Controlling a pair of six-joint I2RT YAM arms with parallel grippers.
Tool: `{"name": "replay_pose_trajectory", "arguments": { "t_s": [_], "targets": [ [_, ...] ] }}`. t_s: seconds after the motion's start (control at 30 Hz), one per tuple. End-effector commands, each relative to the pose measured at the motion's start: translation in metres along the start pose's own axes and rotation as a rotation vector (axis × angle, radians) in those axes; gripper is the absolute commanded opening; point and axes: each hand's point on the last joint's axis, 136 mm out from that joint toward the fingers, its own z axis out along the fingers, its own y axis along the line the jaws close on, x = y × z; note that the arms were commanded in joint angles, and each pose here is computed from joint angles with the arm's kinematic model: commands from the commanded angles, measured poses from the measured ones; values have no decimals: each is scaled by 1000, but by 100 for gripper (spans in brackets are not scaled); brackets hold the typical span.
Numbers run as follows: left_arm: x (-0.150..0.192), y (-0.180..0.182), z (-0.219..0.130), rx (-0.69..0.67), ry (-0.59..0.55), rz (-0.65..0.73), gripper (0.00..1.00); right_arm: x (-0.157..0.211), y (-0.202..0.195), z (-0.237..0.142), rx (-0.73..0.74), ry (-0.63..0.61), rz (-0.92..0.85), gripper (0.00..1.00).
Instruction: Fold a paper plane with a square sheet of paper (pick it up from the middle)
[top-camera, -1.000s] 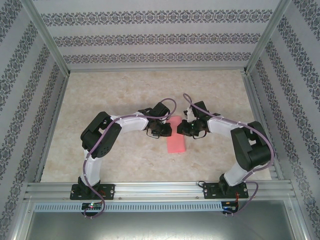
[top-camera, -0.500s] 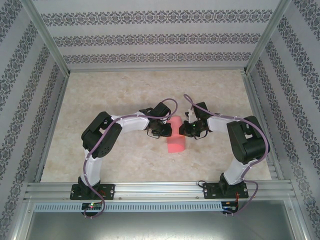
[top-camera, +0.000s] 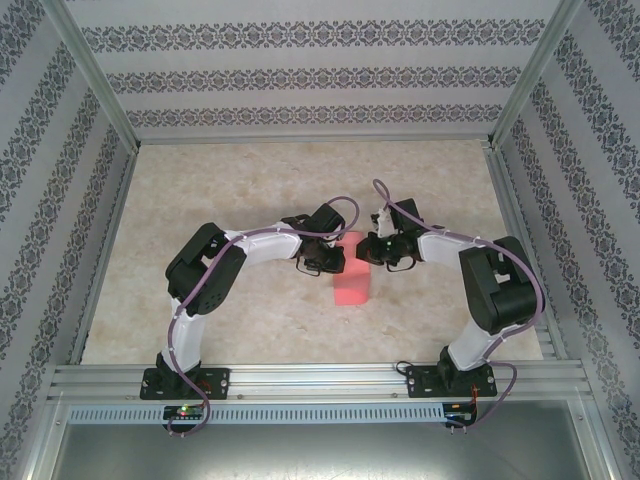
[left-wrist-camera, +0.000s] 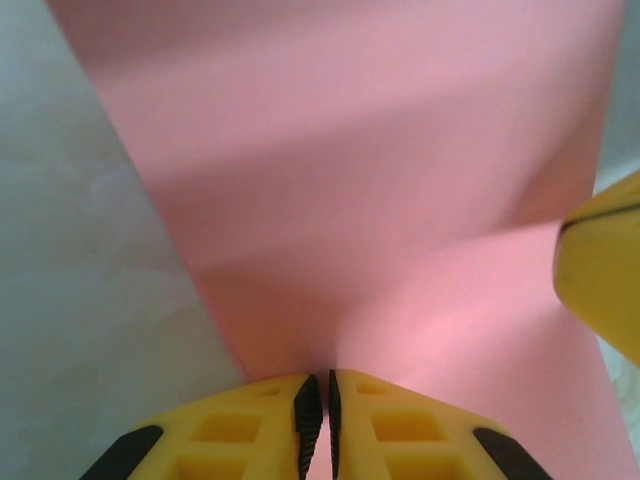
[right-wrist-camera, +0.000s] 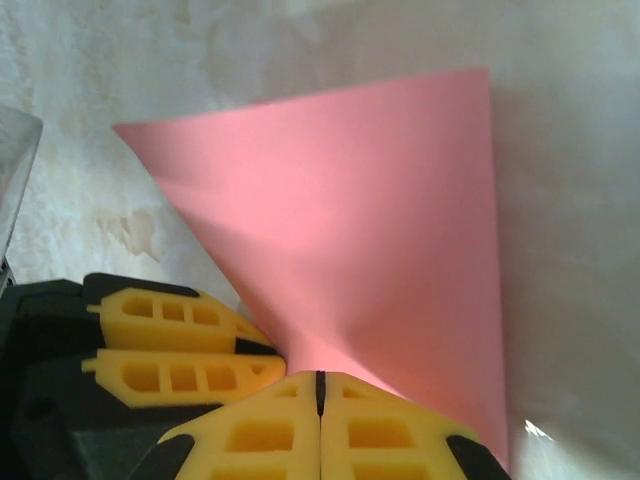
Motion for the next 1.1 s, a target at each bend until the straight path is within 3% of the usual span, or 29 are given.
{"name": "replay_pose_trajectory", "arguments": {
  "t_s": [0.0,0.47,0.73,0.87,1.07],
  "targets": [
    [65,79,36,-288,202,-14,19,-8,-5,7,-2,3,7,4],
    [78,92,34,-332,225,4,20,-25,-60,12,149,-60,72,1],
    [84,97,34,-346,238,10,19,-35,-73,-2,134,-146,148,1],
    [84,97,34,-344,241,15,20,-38,-64,-7,98,-155,137,1],
    [83,94,35,-332,241,17,20,-40,-18,-30,10,-194,63,1]
  ]
}}
